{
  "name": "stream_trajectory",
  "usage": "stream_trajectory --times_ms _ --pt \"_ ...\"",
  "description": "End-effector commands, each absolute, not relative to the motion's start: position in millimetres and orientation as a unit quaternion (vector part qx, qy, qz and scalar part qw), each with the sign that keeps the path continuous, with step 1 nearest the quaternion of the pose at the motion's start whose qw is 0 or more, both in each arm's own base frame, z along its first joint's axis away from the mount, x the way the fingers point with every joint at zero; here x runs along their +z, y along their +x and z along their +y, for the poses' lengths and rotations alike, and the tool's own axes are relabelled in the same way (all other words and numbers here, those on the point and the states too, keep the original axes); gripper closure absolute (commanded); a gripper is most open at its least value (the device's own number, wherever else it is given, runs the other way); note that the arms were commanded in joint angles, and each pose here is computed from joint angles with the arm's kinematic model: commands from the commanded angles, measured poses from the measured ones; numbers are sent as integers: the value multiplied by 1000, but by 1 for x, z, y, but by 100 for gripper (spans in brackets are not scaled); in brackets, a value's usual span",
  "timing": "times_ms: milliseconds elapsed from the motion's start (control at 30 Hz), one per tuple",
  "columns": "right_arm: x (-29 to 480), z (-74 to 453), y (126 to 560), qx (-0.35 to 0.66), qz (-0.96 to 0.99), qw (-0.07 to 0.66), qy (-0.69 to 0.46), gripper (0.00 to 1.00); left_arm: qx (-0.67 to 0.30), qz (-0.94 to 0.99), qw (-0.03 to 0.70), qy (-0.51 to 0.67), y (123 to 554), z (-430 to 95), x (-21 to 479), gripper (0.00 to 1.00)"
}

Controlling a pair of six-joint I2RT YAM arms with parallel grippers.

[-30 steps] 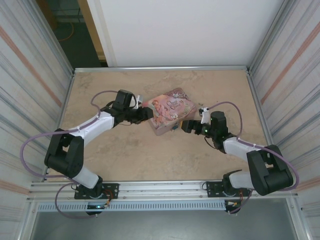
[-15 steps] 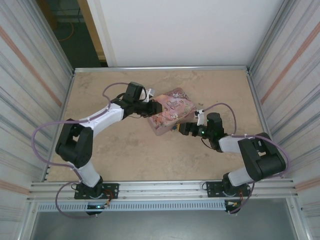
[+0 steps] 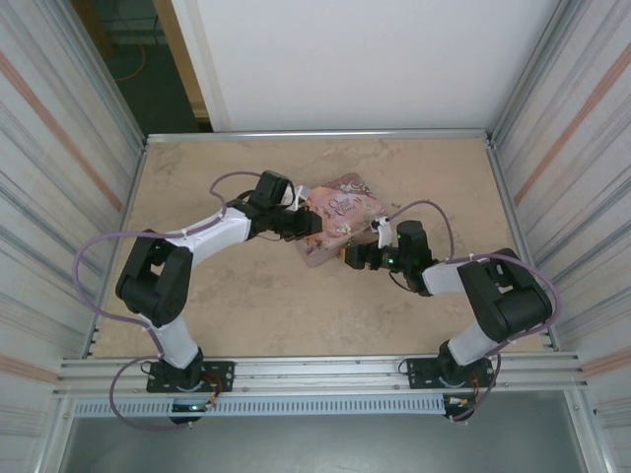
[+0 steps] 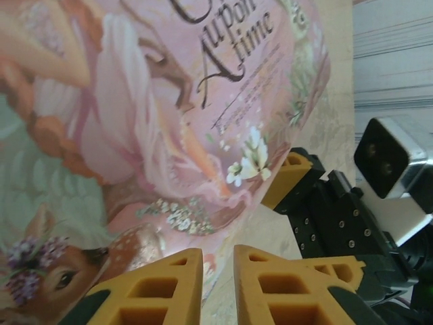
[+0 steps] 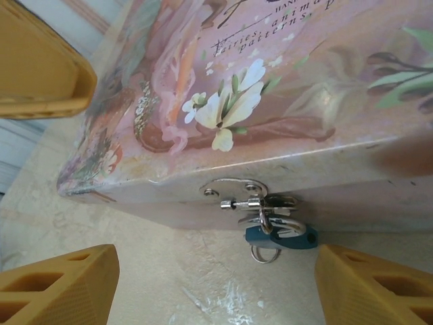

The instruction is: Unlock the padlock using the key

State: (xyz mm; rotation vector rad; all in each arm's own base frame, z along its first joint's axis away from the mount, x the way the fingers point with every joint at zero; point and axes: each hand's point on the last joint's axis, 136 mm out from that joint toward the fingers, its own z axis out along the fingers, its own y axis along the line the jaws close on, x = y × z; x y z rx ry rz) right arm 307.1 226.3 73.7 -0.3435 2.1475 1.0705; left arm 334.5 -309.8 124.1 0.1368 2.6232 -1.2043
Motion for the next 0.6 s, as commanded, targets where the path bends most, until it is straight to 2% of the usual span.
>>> stream_trajectory --times_ms 0,567 --pt "85 234 318 414 811 382 -156 26 -403 907 114 39 330 -306 110 81" --pt "87 252 315 449 786 381 -188 34 -394 912 105 31 327 -297 99 82"
